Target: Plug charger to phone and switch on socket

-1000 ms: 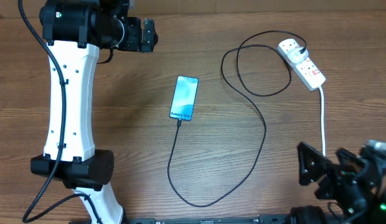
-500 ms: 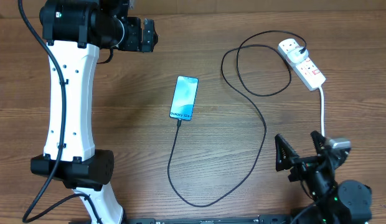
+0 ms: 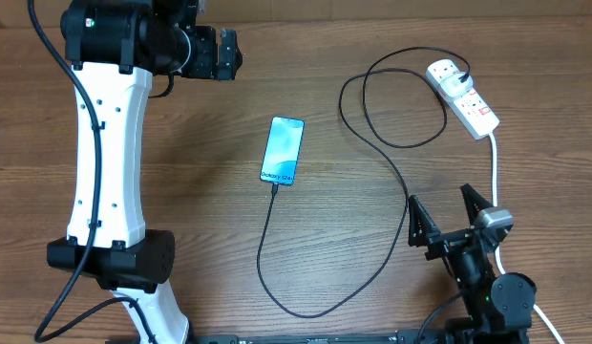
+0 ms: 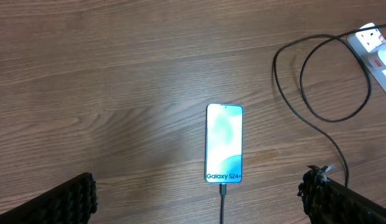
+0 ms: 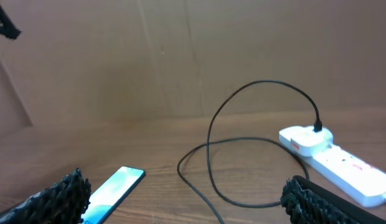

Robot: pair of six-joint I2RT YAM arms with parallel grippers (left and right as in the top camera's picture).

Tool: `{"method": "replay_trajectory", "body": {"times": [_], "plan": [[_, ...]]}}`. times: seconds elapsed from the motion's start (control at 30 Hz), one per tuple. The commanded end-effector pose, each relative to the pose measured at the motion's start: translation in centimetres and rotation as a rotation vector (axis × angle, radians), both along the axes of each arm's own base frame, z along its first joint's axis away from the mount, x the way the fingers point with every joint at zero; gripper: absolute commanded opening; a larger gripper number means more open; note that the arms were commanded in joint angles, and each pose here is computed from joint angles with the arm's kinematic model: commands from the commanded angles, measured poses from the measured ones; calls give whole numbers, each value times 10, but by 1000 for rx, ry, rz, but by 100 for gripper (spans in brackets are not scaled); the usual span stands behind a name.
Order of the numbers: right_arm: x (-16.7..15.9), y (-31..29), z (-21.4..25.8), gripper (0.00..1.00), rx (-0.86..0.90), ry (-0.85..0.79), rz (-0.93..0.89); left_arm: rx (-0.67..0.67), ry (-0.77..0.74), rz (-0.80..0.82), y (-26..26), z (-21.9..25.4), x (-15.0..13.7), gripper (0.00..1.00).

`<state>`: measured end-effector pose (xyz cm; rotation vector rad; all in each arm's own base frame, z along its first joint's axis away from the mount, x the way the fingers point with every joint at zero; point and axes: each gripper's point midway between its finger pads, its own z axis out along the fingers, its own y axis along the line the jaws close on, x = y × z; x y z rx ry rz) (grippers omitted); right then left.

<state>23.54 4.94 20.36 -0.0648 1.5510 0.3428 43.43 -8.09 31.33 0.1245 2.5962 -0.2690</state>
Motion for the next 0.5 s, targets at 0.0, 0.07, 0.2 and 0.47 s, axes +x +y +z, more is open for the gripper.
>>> {"method": "replay_trajectory", "body": {"times": [0.0,0.07,0.2,0.47], "plan": [[1,1,-6,100,-39,-22,7,4,2,-1,-2,-2,1,100],[3,-2,-8,100,-38,-27,-6,4,2,-1,-2,-2,1,100],[6,-9,-14,100,-52,-42,-33,4,2,-1,-2,-2,1,100],[7,-11,-31,100,-177,-3,-42,4,2,-1,-2,-2,1,100]]}}
